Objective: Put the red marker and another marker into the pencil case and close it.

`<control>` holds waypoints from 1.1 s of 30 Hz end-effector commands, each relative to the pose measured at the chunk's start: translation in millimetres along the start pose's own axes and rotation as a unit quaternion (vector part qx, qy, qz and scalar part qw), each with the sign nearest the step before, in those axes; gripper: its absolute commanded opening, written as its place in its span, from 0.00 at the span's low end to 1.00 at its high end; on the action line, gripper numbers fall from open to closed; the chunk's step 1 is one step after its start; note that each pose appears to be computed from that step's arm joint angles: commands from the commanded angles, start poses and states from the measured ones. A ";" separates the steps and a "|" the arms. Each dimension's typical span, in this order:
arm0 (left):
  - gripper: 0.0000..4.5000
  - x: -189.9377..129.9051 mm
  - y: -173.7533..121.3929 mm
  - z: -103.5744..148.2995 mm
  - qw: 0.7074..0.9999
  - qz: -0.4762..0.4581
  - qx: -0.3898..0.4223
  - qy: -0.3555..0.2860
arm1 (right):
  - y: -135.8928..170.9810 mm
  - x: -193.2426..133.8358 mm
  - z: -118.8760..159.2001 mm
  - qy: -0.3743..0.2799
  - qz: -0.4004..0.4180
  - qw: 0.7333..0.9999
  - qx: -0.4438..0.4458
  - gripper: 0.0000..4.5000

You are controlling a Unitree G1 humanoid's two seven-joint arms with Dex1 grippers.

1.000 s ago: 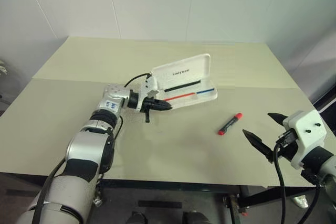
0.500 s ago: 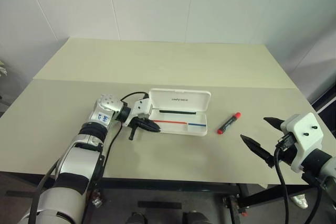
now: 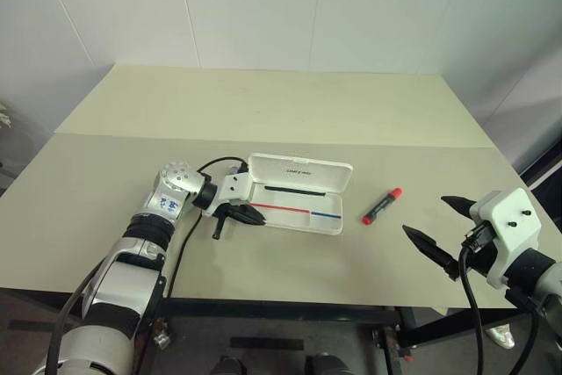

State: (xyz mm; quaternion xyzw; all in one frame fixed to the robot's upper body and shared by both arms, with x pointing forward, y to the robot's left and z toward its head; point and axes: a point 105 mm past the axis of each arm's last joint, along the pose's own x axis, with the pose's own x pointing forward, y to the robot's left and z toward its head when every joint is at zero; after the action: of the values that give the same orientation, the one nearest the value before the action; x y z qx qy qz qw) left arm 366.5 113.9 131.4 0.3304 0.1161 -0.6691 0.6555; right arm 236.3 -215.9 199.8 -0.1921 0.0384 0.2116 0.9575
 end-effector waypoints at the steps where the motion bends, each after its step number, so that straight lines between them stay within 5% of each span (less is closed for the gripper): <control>1: 0.22 -5.7 -1.6 -3.6 1.000 0.010 -0.012 0.005 | -1.5 0.1 7.7 -0.014 0.000 1.000 -0.018 1.00; 12: 0.99 -12.8 -15.3 8.5 0.999 0.011 -0.028 -0.026 | -3.6 1.8 8.1 -0.017 0.005 1.000 -0.021 1.00; 22: 0.99 -29.5 -23.1 29.4 0.995 0.048 -0.039 -0.080 | -1.9 5.9 7.0 -0.016 0.023 0.999 -0.023 1.00; 33: 0.99 -58.6 -8.1 52.4 0.966 0.194 -0.030 -0.169 | 8.0 12.4 -2.5 -0.002 0.083 0.996 -0.023 1.00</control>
State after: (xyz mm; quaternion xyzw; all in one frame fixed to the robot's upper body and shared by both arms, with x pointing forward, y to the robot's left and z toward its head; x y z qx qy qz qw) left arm 339.3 130.6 182.9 0.2051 0.0066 -0.5912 0.7800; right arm 244.4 -208.1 188.7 -0.1926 0.0569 0.2790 0.9390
